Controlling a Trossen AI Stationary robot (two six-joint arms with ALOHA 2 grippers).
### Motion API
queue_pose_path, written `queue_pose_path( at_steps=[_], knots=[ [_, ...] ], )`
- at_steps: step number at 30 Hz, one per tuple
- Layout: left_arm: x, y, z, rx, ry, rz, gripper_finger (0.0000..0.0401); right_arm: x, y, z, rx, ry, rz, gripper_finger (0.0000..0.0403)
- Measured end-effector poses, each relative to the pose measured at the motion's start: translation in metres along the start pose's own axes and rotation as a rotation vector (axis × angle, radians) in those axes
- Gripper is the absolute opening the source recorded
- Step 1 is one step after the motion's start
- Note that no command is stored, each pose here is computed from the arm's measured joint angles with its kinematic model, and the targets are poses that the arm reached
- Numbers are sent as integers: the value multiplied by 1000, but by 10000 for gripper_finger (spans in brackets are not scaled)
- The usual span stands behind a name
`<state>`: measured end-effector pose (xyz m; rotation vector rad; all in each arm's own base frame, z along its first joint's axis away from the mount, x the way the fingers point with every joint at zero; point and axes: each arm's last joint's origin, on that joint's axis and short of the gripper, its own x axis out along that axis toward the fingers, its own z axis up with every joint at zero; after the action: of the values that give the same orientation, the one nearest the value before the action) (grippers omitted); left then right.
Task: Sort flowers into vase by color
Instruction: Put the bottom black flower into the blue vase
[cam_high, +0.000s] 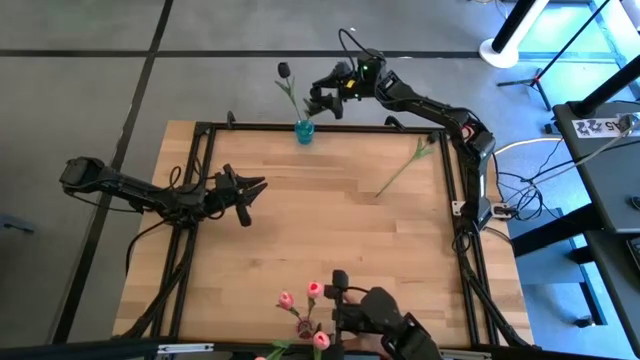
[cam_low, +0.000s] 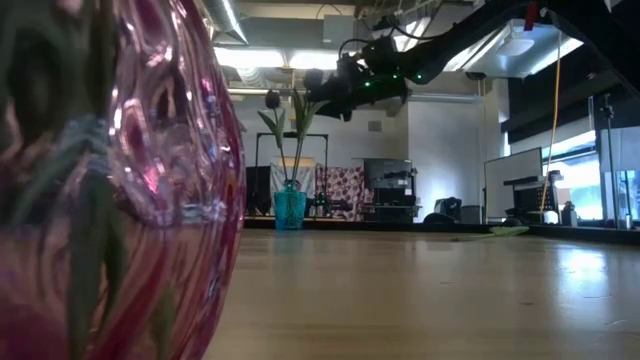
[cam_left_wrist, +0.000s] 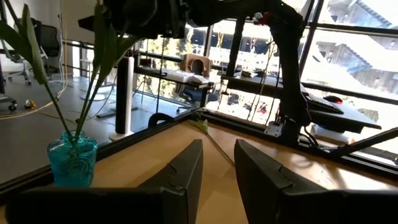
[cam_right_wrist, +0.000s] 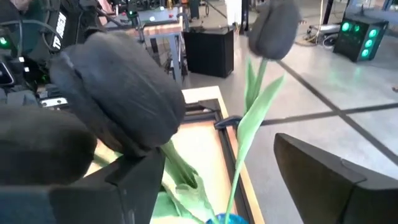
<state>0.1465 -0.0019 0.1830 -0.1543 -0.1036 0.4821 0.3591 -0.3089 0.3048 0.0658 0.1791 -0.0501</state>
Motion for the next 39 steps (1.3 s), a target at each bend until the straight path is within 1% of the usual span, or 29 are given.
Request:
queue_pose_path(
  at_steps=[7,13,17,22,26,32,35,39],
  knots=[
    [0,0,0,-3,-1,0,89,-1,-1,-8,13,66,4,299],
    [0,0,0,-4,-1,-1,89,-2,0,-7,16,75,5,303],
    [0,0,0,-4,-1,0,89,-4,1,3,6,88,15,305],
    [0,0,0,-4,-2,0,89,-10,4,19,-15,166,6,305],
    [0,0,0,-4,-2,0,89,-16,8,24,-5,243,6,305],
    [0,0,1,-23,-6,-2,89,-23,13,37,3,295,21,305],
    [-1,-2,0,-16,3,-20,89,-28,16,44,-5,317,19,305],
    [-3,-6,-1,3,9,-51,89,-37,20,50,3,402,-16,305]
  ],
)
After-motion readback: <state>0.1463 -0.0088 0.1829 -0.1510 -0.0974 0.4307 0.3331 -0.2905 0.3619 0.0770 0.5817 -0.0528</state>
